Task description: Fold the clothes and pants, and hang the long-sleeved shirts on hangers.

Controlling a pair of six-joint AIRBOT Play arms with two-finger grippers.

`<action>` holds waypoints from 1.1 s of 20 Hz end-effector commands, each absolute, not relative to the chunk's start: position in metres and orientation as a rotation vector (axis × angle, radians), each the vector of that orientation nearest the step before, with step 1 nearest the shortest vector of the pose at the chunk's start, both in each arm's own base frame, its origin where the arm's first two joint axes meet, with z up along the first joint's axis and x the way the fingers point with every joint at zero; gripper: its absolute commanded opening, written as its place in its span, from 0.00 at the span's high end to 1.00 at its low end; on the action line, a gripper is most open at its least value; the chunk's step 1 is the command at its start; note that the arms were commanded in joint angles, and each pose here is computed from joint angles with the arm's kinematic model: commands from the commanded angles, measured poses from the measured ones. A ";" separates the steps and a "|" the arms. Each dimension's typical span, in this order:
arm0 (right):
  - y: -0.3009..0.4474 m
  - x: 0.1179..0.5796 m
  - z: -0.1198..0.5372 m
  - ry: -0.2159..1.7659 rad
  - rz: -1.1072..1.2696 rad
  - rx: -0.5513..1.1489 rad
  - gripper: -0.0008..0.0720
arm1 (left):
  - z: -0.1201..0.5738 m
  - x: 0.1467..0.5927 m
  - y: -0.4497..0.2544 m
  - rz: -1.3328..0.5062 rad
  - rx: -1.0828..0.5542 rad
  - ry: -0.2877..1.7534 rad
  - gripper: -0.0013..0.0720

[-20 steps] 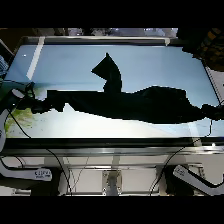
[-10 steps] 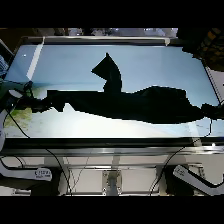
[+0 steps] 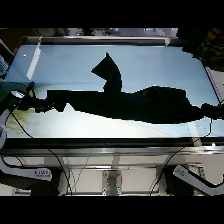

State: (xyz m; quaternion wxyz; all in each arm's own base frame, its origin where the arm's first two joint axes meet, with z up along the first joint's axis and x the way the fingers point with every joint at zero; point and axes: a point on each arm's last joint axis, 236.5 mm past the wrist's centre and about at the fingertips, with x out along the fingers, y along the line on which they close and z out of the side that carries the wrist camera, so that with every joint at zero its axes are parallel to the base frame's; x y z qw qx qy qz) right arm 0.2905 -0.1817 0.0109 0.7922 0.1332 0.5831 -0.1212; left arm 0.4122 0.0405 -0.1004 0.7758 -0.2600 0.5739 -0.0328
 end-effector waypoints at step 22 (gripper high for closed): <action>-0.196 0.291 0.102 1.233 -0.273 0.187 0.96 | 0.085 0.308 0.145 0.145 0.007 1.293 0.95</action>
